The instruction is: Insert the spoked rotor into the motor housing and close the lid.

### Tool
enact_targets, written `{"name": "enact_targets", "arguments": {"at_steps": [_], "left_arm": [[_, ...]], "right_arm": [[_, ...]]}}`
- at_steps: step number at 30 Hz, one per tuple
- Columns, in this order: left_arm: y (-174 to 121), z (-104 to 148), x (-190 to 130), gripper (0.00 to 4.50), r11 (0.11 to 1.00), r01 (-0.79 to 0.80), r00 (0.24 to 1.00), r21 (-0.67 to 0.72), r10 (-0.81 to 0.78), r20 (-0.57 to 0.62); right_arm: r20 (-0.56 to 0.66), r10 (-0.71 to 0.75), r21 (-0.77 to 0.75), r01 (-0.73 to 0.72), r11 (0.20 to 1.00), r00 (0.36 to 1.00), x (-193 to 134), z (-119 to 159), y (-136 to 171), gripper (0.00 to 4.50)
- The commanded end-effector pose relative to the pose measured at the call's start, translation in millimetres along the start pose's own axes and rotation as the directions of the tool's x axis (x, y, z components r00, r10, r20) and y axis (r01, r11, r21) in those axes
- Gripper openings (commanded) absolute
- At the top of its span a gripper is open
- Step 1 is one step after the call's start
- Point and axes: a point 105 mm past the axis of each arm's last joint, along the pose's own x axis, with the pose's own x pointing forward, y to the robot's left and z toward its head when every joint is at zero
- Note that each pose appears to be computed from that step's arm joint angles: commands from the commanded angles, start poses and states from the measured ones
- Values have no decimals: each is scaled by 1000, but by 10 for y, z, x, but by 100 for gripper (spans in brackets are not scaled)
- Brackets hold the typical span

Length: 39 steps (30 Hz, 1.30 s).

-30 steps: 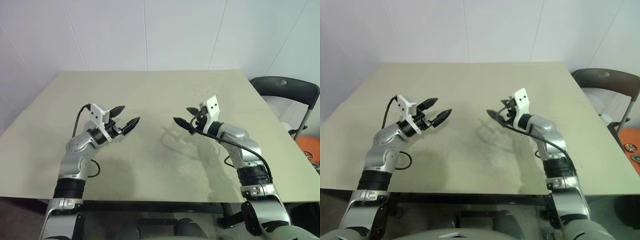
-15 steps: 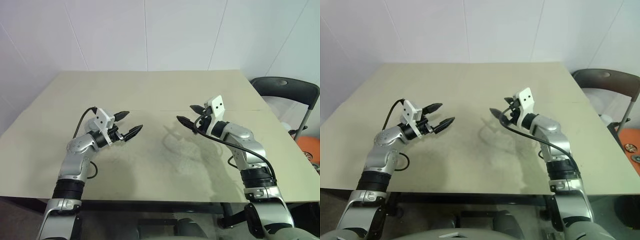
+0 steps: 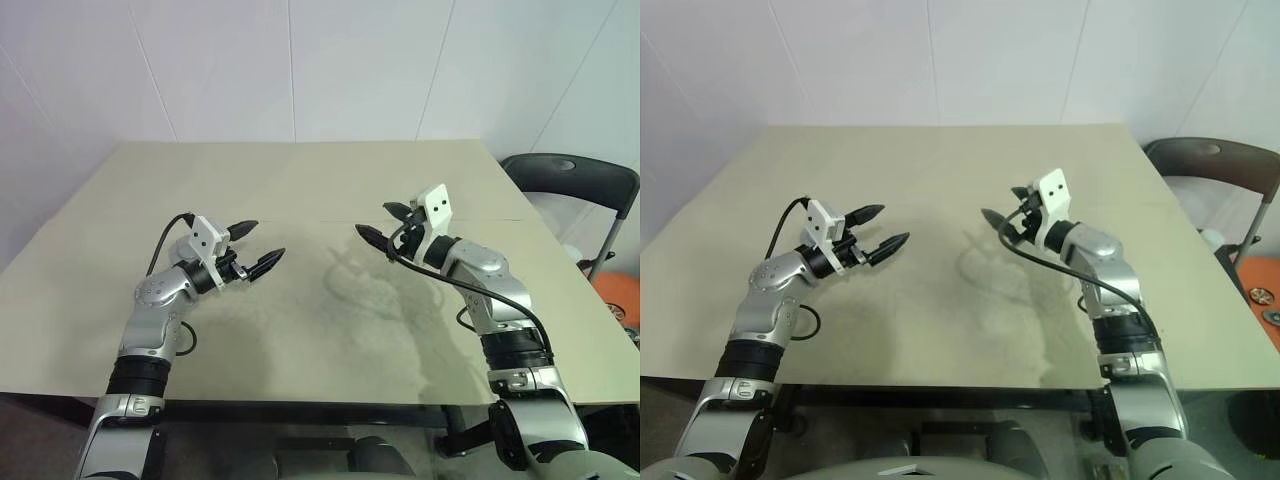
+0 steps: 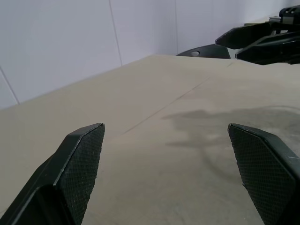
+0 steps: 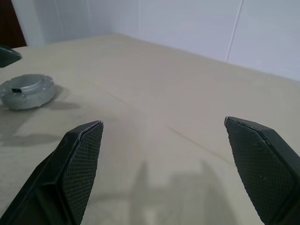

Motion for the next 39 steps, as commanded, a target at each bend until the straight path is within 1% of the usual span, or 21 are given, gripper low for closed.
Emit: {"name": "enact_targets", "arguments": {"at_steps": [1,13,39], "left_arm": [[22,163,39,449,999,-5,999,51,3,49],[22,147,26,449,998,1,999,57,-3,41],[14,135,-1,449,998,7,1000,64,-9,28]], "right_arm": [[66,-12,-53,15,998,998,26,241,-70,435],[69,-31,-54,35,998,997,2,237,-108,435],[57,-5,-59,8,998,998,37,213,-69,435]]}}
